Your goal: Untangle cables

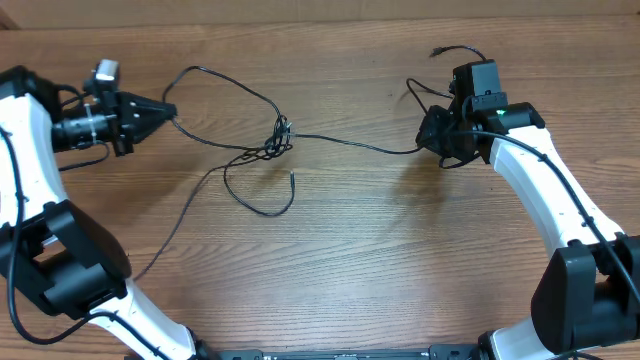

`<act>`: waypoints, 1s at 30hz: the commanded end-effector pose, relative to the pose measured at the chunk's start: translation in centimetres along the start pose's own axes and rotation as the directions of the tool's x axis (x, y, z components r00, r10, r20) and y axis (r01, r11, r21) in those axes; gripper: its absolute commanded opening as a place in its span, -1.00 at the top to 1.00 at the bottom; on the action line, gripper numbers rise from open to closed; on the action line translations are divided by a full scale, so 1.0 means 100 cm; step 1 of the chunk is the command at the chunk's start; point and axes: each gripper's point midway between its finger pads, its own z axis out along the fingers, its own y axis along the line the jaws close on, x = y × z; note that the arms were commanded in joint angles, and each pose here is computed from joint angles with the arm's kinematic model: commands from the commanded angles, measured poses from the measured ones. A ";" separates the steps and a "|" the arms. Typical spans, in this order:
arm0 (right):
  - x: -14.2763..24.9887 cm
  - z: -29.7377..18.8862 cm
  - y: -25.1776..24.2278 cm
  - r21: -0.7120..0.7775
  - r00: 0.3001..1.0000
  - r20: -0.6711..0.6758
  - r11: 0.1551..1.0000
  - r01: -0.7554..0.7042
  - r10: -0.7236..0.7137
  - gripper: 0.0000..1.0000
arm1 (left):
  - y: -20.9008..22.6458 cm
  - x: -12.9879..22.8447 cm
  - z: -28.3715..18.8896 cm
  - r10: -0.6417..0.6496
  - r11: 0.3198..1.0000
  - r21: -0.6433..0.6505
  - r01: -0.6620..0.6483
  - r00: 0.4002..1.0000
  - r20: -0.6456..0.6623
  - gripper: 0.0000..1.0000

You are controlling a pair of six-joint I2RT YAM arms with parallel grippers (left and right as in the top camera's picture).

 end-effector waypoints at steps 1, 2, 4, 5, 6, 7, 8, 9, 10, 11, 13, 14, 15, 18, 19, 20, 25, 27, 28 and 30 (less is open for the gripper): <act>-0.018 -0.004 -0.010 0.066 0.998 0.067 0.998 0.005 -0.010 0.93 | -0.023 -0.009 -0.026 0.072 0.992 0.096 -0.081 0.993 0.099 0.92; -0.019 -0.004 -0.012 0.076 0.997 0.073 0.997 0.005 -0.010 0.92 | -0.022 -0.011 -0.032 0.068 0.992 0.095 -0.078 0.991 0.113 0.91; -0.020 -0.005 -0.015 0.093 0.997 0.082 0.996 0.003 -0.011 0.92 | -0.019 -0.014 -0.044 0.058 0.993 0.095 -0.072 0.988 0.144 0.91; -0.021 -0.005 -0.017 0.102 0.996 0.088 0.995 0.003 -0.012 0.93 | -0.018 -0.016 -0.049 0.053 0.993 0.096 -0.069 0.986 0.159 0.92; -0.023 -0.005 -0.019 0.116 0.995 0.097 0.993 0.001 -0.012 0.93 | -0.017 -0.018 -0.055 0.041 0.993 0.104 -0.060 0.984 0.176 0.92; -0.024 -0.006 -0.022 0.132 0.994 0.106 0.991 -0.001 -0.013 0.93 | -0.017 -0.020 -0.062 0.036 0.992 0.112 -0.058 0.980 0.194 0.92; -0.027 -0.007 -0.026 0.159 0.992 0.123 0.987 -0.004 -0.016 0.93 | -0.017 -0.021 -0.067 0.031 0.991 0.120 -0.057 0.977 0.210 0.92; -0.030 -0.008 -0.031 0.187 0.990 0.140 0.982 -0.008 -0.019 0.93 | -0.017 -0.023 -0.074 0.026 0.990 0.129 -0.057 0.974 0.227 0.91; -0.034 -0.009 -0.037 0.223 0.987 0.161 0.975 -0.014 -0.023 0.93 | -0.017 -0.024 -0.079 0.022 0.989 0.139 -0.057 0.970 0.242 0.91; -0.037 -0.011 -0.042 0.251 0.984 0.178 0.968 -0.018 -0.028 0.93 | -0.017 -0.025 -0.084 0.019 0.988 0.144 -0.057 0.966 0.257 0.91; -0.042 -0.015 -0.052 0.306 0.977 0.211 0.951 -0.030 -0.037 0.92 | -0.014 -0.026 -0.093 0.012 0.988 0.144 -0.054 0.961 0.278 0.92; -0.047 -0.019 -0.059 0.350 0.970 0.238 0.936 -0.041 -0.046 0.93 | -0.011 -0.027 -0.100 0.007 0.990 0.135 -0.049 0.956 0.295 0.91; -0.050 -0.021 -0.064 0.373 0.966 0.253 0.926 -0.048 -0.052 0.92 | -0.008 -0.028 -0.104 0.005 0.991 0.129 -0.046 0.953 0.302 0.91; -0.058 -0.026 -0.078 0.445 0.951 0.303 0.891 -0.091 -0.055 0.92 | -0.001 -0.027 -0.112 -0.002 0.994 0.101 -0.031 0.949 0.315 0.91; -0.060 -0.027 -0.082 0.461 0.948 0.313 0.882 -0.098 -0.057 0.92 | 0.003 -0.027 -0.113 -0.004 0.996 0.086 -0.025 0.949 0.316 0.91; -0.061 -0.027 -0.084 0.471 0.947 0.317 0.876 -0.103 -0.059 0.93 | 0.005 -0.026 -0.114 -0.004 0.997 0.075 -0.021 0.949 0.316 0.91; -0.060 -0.009 -0.091 0.475 0.957 0.286 0.874 -0.101 -0.044 0.93 | 0.017 -0.024 -0.116 -0.006 1.000 0.016 0.001 0.951 0.308 0.92; -0.052 0.004 -0.084 0.433 0.971 0.239 0.898 -0.082 -0.027 0.93 | 0.027 -0.020 -0.109 -0.004 0.999 -0.051 0.019 0.962 0.274 0.91; -0.042 0.017 -0.072 0.358 0.985 0.174 0.932 -0.058 -0.005 0.93 | 0.043 -0.014 -0.098 -0.011 0.987 -0.155 0.046 0.976 0.217 0.92; -0.033 0.025 -0.057 0.273 0.993 0.120 0.961 -0.045 0.013 0.93 | 0.050 -0.008 -0.083 -0.012 0.975 -0.218 0.047 0.987 0.159 0.92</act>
